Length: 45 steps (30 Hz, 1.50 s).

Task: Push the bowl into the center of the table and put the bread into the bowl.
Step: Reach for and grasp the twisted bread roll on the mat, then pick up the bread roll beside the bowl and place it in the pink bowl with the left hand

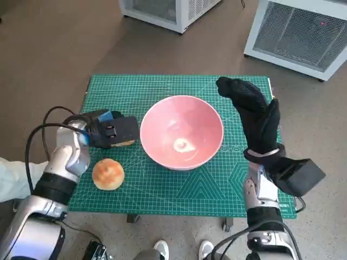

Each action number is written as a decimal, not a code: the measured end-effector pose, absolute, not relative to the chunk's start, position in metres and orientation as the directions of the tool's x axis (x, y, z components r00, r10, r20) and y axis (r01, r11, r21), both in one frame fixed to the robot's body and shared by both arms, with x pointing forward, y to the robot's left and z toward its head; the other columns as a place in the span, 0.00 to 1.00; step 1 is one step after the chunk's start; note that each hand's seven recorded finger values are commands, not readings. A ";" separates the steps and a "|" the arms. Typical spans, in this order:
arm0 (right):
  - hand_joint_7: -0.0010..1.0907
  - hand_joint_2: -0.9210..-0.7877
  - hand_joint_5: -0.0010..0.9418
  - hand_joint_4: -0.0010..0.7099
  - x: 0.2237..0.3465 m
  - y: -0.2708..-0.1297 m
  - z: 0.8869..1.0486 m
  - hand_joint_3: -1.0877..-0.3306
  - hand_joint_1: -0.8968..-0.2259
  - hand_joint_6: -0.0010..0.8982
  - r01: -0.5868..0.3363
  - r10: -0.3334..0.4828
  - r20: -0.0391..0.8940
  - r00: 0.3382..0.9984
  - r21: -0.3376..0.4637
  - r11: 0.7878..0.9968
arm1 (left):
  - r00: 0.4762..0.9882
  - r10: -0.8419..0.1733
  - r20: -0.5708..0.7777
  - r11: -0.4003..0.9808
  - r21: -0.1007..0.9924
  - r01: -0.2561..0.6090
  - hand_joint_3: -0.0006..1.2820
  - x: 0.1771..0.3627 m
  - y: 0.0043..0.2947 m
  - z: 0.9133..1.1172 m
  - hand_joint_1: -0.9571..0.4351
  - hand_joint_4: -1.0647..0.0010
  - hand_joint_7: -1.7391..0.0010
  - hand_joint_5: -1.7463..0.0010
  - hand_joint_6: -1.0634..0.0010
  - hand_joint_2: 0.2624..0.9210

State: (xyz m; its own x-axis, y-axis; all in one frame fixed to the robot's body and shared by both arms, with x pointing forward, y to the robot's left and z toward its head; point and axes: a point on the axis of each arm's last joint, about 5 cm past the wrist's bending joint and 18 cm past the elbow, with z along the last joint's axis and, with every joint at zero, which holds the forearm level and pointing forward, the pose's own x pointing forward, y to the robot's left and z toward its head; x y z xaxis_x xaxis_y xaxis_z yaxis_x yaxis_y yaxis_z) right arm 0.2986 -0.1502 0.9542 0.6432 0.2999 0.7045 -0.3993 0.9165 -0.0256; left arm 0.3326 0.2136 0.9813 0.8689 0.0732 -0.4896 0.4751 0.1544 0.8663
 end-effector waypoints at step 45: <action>0.53 0.00 0.00 0.35 0.296 -0.150 0.952 0.40 0.20 0.05 -0.408 0.287 0.699 0.655 0.007 0.913 | 0.917 -0.281 0.282 0.390 0.907 -0.160 0.01 0.258 0.213 1.124 0.69 0.22 0.47 0.36 0.29 0.95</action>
State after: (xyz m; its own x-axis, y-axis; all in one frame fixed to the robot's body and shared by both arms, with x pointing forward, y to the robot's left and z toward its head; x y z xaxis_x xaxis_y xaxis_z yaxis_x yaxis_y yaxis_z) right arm 0.2963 -0.1504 0.9523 0.6548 0.2870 0.6992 -0.4078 0.9130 0.0071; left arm 0.2577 0.2127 1.1243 0.9173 -0.2808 0.2824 -0.1596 0.3904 0.9067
